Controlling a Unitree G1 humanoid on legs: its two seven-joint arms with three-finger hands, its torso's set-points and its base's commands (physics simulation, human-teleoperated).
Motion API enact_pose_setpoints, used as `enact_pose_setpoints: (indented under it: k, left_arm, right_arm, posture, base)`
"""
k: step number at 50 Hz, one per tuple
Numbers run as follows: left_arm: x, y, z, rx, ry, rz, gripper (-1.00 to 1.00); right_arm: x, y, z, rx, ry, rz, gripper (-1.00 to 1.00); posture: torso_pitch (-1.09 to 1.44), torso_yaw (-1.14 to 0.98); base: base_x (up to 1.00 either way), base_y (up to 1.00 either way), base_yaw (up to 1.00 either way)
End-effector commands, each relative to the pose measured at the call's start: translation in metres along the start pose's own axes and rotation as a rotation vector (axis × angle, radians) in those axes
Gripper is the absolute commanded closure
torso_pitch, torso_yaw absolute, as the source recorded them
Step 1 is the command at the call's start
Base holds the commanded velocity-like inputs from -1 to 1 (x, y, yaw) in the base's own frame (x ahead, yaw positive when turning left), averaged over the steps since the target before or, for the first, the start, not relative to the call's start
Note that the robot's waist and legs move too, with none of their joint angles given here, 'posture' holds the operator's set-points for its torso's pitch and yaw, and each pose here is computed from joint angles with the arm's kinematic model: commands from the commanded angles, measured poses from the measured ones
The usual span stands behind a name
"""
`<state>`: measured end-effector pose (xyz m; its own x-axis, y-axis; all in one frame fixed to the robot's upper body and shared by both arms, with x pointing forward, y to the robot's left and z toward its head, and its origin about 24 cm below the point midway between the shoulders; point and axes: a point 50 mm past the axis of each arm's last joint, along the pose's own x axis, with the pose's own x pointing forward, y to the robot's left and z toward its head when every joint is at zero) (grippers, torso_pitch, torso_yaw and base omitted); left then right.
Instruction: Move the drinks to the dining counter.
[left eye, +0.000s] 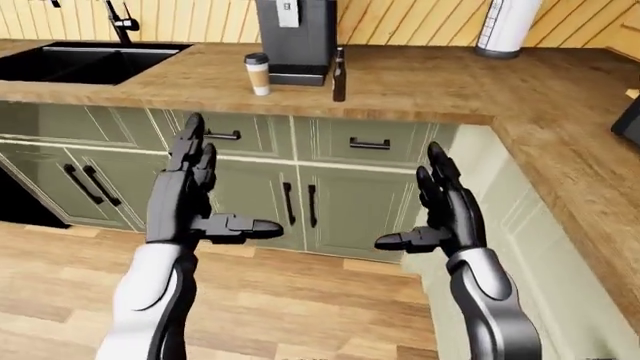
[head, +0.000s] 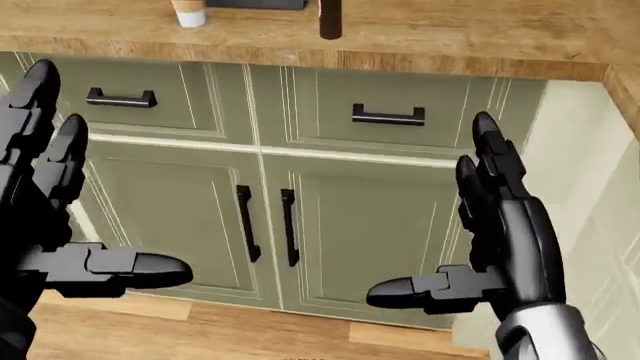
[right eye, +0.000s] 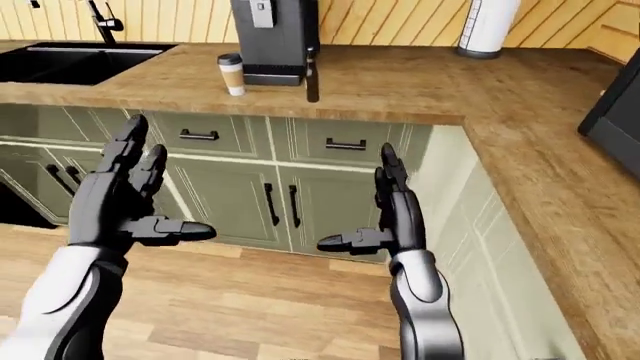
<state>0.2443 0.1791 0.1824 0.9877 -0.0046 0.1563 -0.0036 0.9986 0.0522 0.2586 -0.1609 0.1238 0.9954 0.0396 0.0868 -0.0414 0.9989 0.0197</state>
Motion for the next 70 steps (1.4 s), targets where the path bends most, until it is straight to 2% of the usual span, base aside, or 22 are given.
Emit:
enact_pose_setpoints:
  k: [1, 3, 7, 11, 13, 14, 25, 39, 57, 70]
  left_arm:
    - [-0.001, 0.008, 0.007, 0.019, -0.033, 0.042, -1.00]
    - [0.000, 0.009, 0.009, 0.018, -0.033, 0.040, -1.00]
    - [0.004, 0.009, 0.015, 0.024, -0.039, 0.037, -1.00]
    - [0.011, 0.008, 0.031, 0.029, -0.055, 0.023, -1.00]
    - [0.015, 0.005, 0.038, -0.007, -0.048, -0.013, -1.00]
    - [0.017, 0.006, 0.042, 0.003, -0.054, -0.006, -1.00]
    - [0.018, 0.007, 0.062, -0.001, -0.074, -0.019, -1.00]
    - [0.015, 0.012, 0.064, 0.003, -0.084, -0.005, -1.00]
    - [0.013, 0.011, 0.069, 0.005, -0.096, -0.005, -1.00]
    - [0.011, 0.010, 0.070, 0.050, -0.115, 0.011, -1.00]
  right_arm:
    - [0.004, 0.010, 0.012, 0.010, -0.048, 0.045, -1.00]
    - [0.006, 0.011, 0.017, 0.004, -0.055, 0.049, -1.00]
    - [0.009, 0.006, 0.028, -0.012, -0.080, 0.004, -1.00]
    - [0.007, 0.004, 0.045, -0.010, -0.107, -0.017, -1.00]
    - [0.006, 0.003, 0.052, -0.009, -0.126, -0.022, -1.00]
    - [0.005, 0.002, 0.055, -0.009, -0.132, -0.025, -1.00]
    - [-0.004, -0.006, 0.080, -0.004, -0.194, -0.058, -1.00]
    - [-0.011, -0.004, 0.093, -0.007, -0.228, -0.058, -1.00]
    - [-0.022, -0.014, 0.103, 0.000, -0.262, -0.083, -1.00]
    - [-0.022, -0.017, 0.103, 0.000, -0.265, -0.092, -1.00]
  posture:
    - [0.00, 0.00]
    - [0.00, 0.00]
    - [0.00, 0.00]
    - [0.00, 0.00]
    - [0.00, 0.00]
    - [0.00, 0.00]
    - [0.00, 0.00]
    - [0.00, 0.00]
    - [0.00, 0.00]
    - [0.00, 0.00]
  base:
    - [0.00, 0.00, 1.00]
    - [0.00, 0.00, 1.00]
    - [0.00, 0.20, 0.25]
    - [0.00, 0.00, 0.00]
    - [0.25, 0.00, 0.00]
    - [0.25, 0.00, 0.00]
    - [0.40, 0.00, 0.00]
    - [0.42, 0.00, 0.00]
    - [0.42, 0.00, 0.00]
    - [0.37, 0.00, 0.00]
